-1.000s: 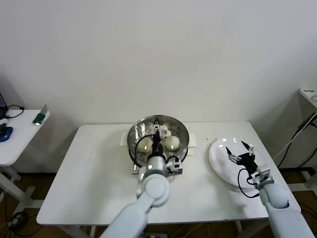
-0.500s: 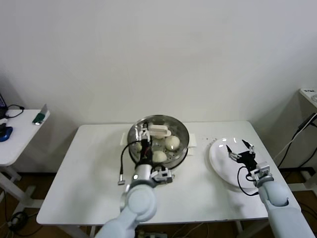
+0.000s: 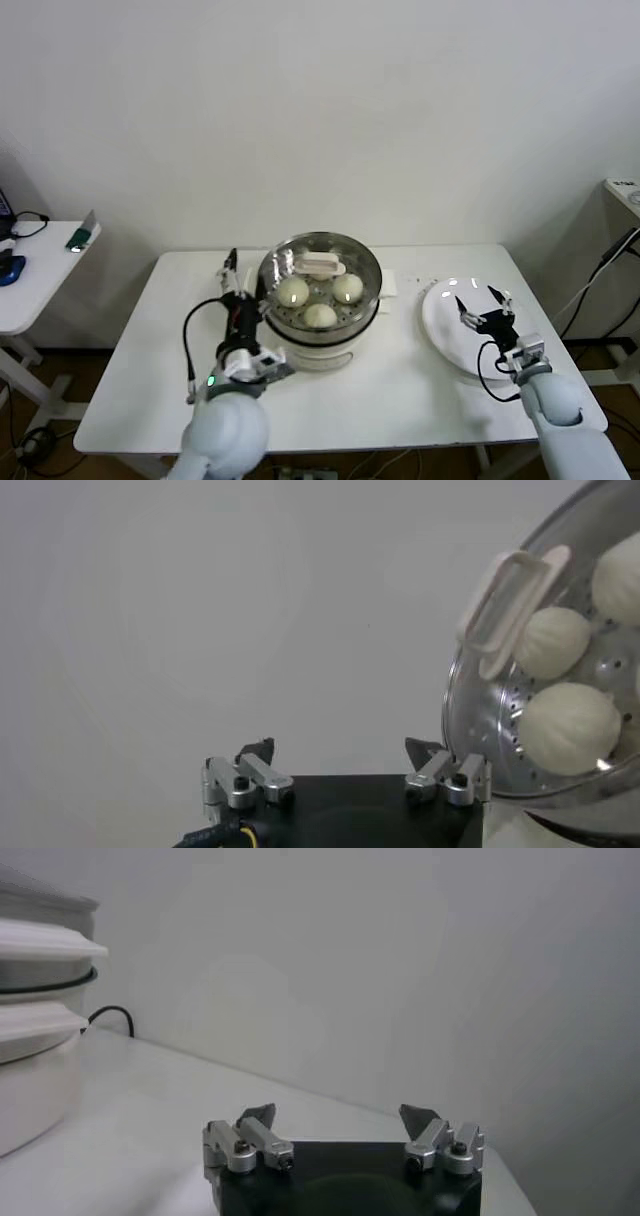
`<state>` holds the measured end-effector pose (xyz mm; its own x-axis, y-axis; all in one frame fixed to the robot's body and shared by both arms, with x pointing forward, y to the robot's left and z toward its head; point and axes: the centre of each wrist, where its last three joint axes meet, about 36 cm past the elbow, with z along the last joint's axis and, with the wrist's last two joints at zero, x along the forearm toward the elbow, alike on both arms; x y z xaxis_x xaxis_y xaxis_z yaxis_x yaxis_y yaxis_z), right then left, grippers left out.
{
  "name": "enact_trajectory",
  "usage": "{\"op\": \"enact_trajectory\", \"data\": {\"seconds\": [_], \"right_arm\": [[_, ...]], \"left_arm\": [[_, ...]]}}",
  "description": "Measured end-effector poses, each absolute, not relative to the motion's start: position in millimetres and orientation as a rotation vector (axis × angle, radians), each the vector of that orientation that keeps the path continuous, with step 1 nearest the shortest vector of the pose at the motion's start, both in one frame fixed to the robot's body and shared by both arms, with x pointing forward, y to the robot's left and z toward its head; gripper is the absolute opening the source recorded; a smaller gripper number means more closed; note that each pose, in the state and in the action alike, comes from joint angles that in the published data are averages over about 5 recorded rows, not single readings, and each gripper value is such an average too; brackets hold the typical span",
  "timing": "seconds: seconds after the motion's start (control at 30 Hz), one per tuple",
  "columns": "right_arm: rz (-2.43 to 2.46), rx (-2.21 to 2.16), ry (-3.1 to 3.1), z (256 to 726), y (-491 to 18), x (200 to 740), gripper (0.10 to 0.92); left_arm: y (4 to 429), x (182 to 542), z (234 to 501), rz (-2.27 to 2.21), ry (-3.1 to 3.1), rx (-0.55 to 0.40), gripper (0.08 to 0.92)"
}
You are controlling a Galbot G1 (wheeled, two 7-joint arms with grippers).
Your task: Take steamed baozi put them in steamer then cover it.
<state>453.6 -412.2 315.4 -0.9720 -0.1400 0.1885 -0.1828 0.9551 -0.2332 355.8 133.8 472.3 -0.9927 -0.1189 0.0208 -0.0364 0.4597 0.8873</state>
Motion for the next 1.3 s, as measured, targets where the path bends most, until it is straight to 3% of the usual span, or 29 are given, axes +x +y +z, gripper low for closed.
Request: {"op": "enact_trajectory", "data": {"seconds": [0.37,0.87,1.3], "right_arm": [[0.33,0.24,-2.968,315.6,-403.5,436.6,0.823],[0.283,0.245,-2.989,313.4,-395.0,409.6,0.823],[0.25,0.243,-2.999,312.0,-389.9,402.7,0.823]], "left_arm": [[212.9,334.5,435.6,-0.957,-2.922,0.013,0.823],[276.9,318.6,356.4,-0.485,-3.027,0.101,0.823],[294.7,307.4,328.1,-0.377,-3.018,0.144,0.823]]}}
